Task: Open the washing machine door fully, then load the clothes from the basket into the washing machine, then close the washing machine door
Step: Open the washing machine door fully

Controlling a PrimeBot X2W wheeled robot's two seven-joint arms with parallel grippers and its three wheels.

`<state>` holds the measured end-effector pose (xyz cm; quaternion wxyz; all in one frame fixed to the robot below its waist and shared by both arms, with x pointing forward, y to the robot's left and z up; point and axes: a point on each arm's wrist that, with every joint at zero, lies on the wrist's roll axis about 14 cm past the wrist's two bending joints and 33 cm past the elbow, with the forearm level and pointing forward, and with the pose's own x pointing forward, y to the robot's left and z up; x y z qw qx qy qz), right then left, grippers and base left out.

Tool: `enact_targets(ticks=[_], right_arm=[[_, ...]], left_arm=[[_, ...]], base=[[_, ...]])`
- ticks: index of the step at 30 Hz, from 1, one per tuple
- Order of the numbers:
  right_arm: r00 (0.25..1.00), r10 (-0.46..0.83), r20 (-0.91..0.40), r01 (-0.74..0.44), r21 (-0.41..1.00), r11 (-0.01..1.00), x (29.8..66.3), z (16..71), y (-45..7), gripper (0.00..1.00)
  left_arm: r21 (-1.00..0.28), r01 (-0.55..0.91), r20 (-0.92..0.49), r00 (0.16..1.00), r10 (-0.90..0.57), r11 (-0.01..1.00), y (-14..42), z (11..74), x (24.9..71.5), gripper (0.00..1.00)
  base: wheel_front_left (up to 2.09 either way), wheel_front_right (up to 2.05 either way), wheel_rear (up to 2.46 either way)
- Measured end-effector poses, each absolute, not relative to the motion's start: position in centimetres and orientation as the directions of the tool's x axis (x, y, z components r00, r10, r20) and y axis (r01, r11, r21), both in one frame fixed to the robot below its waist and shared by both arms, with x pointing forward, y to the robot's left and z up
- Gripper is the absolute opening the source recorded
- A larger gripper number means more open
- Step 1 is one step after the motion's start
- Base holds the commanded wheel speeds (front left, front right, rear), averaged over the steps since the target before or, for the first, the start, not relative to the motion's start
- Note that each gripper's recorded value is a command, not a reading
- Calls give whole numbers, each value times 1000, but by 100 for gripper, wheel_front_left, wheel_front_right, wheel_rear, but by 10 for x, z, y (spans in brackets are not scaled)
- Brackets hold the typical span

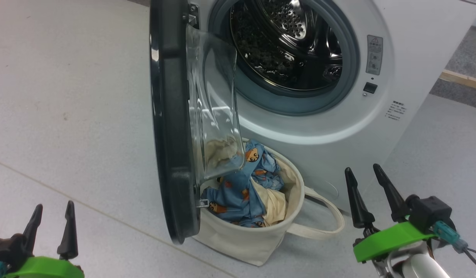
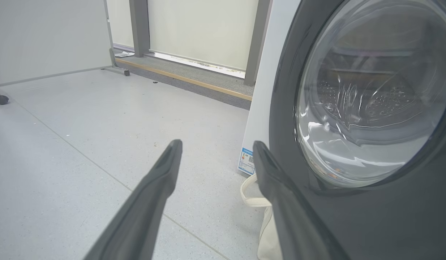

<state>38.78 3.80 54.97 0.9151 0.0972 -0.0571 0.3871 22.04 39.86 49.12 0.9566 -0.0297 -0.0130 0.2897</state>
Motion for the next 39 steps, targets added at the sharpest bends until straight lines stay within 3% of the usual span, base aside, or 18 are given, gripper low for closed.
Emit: enact_targets(ticks=[39], right_arm=[[713, 687, 144, -700, 210, 682, 408, 528, 41, 100]], left_arm=[[-34, -532, -1, 846, 533, 846, 394, 495, 246, 100]], base=[[0, 0, 0]])
